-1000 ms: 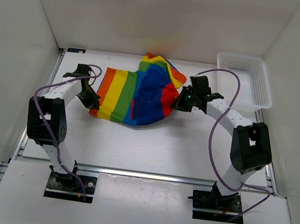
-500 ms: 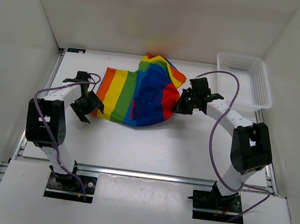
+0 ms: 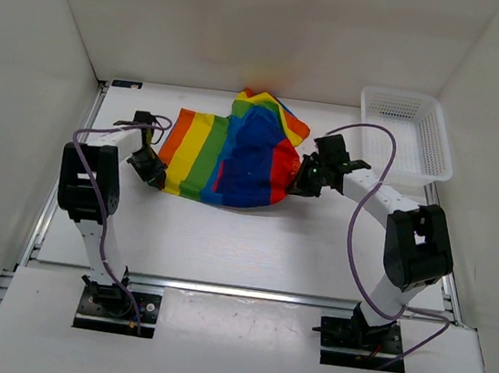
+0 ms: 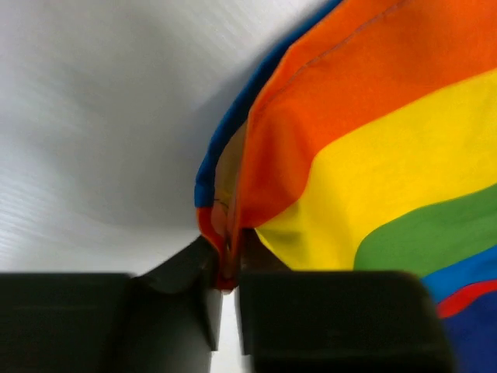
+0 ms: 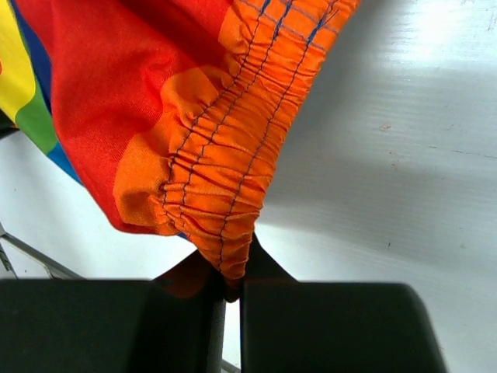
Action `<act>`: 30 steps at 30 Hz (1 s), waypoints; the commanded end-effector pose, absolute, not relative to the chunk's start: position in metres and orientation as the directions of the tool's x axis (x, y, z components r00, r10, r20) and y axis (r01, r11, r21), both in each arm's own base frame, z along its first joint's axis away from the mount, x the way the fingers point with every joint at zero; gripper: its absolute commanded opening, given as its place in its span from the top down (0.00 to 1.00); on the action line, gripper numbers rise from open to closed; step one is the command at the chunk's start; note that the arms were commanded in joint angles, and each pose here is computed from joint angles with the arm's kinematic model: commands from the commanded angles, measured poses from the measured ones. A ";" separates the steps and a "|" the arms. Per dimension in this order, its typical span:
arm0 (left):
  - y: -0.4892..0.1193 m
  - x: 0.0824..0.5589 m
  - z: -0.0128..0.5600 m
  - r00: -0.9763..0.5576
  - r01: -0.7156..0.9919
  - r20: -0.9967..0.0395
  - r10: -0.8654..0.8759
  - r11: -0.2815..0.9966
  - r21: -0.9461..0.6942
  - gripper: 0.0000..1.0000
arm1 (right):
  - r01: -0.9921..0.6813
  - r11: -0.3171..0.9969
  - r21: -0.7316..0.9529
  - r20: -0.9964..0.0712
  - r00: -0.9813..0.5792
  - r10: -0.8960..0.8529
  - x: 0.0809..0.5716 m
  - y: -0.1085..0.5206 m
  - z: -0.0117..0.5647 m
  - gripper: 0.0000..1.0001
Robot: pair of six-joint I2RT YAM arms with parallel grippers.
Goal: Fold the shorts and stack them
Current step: Flatten the shorts out
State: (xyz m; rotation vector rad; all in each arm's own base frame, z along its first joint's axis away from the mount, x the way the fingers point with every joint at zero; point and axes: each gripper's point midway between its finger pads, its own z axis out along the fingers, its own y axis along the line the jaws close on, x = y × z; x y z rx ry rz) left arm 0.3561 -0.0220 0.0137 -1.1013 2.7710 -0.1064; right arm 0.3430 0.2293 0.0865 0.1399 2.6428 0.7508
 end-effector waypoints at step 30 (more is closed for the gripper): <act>0.028 0.343 0.386 -0.267 -0.454 -0.662 -0.700 0.697 -0.554 0.89 | -0.335 0.849 0.409 -0.682 -0.730 0.041 0.328 0.195 0.288 1.00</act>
